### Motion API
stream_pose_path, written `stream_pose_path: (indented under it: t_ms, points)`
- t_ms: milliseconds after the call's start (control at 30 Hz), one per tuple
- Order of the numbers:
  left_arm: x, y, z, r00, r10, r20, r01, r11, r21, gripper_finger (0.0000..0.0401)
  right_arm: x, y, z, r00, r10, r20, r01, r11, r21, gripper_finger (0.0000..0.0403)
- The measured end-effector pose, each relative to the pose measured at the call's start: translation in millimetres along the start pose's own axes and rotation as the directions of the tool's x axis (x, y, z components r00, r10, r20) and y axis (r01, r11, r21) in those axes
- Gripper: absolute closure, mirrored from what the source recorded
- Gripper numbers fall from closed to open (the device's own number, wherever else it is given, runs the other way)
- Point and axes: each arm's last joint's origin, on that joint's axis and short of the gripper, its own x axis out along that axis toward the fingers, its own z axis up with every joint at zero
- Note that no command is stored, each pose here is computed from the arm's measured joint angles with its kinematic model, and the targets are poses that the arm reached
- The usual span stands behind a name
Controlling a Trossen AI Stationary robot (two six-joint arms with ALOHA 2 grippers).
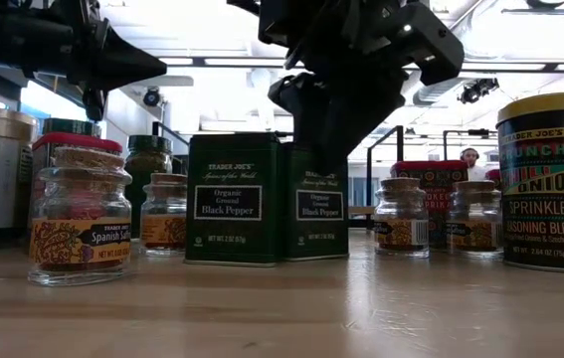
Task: Shelf spices
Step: Put the black seasoning can on the shelf
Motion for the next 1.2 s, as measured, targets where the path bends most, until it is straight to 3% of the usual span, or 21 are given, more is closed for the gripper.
stream_pose_path:
  t_ms: [200, 500, 633, 867, 1000, 1200]
  points:
    - [0, 0, 0, 1.0, 0.001, 0.0, -0.001, 1.0, 0.0, 0.0401, -10, 0, 1, 1.0, -0.008, 0.013, 0.007, 0.999, 0.04, 0.0276]
    - [0, 0, 0, 1.0, 0.002, 0.0, -0.002, 1.0, 0.0, 0.0401, -94, -21, -18, 0.977, -0.213, 0.016, 0.211, 0.972, 0.101, 0.0279]
    - [0, 0, 0, 1.0, 0.003, 0.0, -0.003, 1.0, 0.0, 0.0401, -133, -55, -45, 0.95, -0.312, -0.02, 0.312, 0.938, 0.15, 0.0279]
    - [0, 0, 0, 1.0, 0.008, 0.003, -0.008, 1.0, -0.014, 0.0401, -179, -145, -111, 0.897, -0.437, -0.072, 0.437, 0.847, 0.303, 0.028]
    - [0, 1, 0, 1.0, 0.022, 0.009, -0.022, 1.0, -0.017, 0.0401, -186, -190, -147, 0.906, -0.418, -0.07, 0.413, 0.835, 0.364, 0.028]
    - [0, 1, 0, 1.0, 0.029, 0.012, -0.029, 0.999, -0.017, 0.0401, -166, -233, -189, 0.935, -0.346, -0.082, 0.347, 0.837, 0.424, 0.028]
